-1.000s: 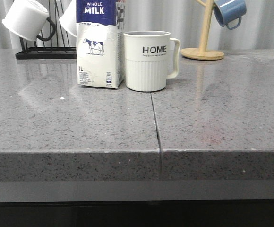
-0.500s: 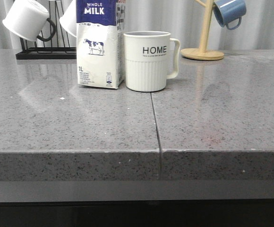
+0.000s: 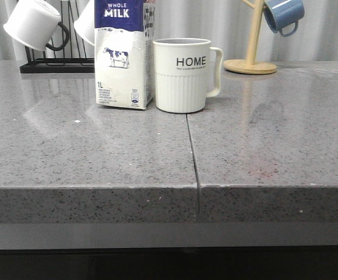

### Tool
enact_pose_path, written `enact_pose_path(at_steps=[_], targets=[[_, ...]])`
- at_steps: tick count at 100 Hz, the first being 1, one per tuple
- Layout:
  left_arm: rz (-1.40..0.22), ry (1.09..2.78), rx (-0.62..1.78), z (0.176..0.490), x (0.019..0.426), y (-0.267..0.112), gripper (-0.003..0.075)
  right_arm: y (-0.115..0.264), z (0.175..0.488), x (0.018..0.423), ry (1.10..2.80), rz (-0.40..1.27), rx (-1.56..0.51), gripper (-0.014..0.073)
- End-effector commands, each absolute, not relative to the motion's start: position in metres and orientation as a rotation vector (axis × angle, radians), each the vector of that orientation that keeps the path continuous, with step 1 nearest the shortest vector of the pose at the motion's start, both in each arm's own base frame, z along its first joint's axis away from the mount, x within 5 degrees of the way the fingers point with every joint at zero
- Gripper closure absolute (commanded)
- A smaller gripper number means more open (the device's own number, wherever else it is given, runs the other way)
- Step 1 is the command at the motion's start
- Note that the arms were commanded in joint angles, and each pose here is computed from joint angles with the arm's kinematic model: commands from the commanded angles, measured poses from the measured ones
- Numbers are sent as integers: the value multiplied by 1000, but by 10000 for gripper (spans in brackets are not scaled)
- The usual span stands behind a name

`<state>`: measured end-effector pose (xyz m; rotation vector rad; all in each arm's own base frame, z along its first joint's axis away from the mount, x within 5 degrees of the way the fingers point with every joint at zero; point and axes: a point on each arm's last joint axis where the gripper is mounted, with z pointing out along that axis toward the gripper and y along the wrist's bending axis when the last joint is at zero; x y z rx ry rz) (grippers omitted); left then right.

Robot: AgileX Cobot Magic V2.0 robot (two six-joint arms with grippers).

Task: Place milk next to cup

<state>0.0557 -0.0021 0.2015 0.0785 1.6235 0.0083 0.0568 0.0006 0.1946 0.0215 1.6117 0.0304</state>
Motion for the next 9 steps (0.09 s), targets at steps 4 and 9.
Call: enact_pose_path(at_steps=[4,9], targets=[[9,1565,74,195,55,-2,741,0,205,55,1514,12,16,611],[9,1565,74,195,55,-2,741,0,205,55,1514,12,16,611]])
